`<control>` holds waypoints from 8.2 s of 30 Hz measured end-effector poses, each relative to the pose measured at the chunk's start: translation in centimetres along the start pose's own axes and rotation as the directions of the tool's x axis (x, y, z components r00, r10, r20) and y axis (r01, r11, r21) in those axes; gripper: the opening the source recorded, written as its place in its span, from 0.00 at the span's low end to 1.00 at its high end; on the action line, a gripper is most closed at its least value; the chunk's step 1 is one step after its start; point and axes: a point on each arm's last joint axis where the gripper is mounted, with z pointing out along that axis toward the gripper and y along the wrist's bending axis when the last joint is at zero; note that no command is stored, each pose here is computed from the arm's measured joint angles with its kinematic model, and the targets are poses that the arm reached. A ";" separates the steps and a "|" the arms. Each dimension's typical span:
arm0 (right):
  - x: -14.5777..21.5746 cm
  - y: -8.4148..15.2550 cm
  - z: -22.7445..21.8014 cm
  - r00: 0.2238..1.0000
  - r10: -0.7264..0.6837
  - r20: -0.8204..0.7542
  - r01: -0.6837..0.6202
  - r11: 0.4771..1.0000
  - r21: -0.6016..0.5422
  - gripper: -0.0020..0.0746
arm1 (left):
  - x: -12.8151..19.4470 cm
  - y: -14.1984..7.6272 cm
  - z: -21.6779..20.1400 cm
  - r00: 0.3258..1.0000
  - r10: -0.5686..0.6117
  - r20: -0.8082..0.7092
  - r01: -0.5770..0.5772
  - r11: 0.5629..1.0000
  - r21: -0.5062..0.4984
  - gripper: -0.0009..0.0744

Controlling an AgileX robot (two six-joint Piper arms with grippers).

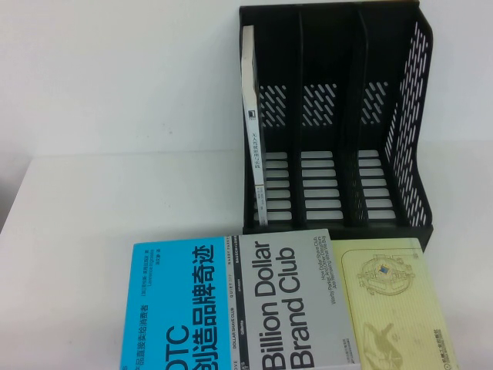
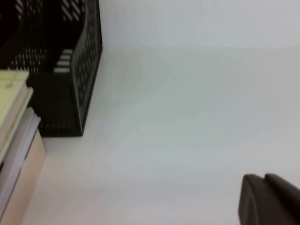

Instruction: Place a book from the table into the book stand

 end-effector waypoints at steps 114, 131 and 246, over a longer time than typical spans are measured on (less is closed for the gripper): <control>-16.0 6.5 2.8 0.859 0.080 -0.506 -0.401 0.721 -0.565 0.02 | -17.6 -7.6 14.2 0.564 -0.259 -0.784 0.736 0.589 0.334 0.29; -14.5 8.5 9.1 0.763 0.076 -0.642 -0.559 0.577 -0.596 0.02 | -17.5 -3.0 14.0 0.527 -0.304 -0.793 0.720 0.656 0.227 0.61; -7.2 17.4 13.9 0.612 -0.108 -0.784 -0.577 0.616 -0.536 0.02 | -3.5 -4.6 16.0 0.287 -0.334 -0.898 0.900 0.414 0.133 0.80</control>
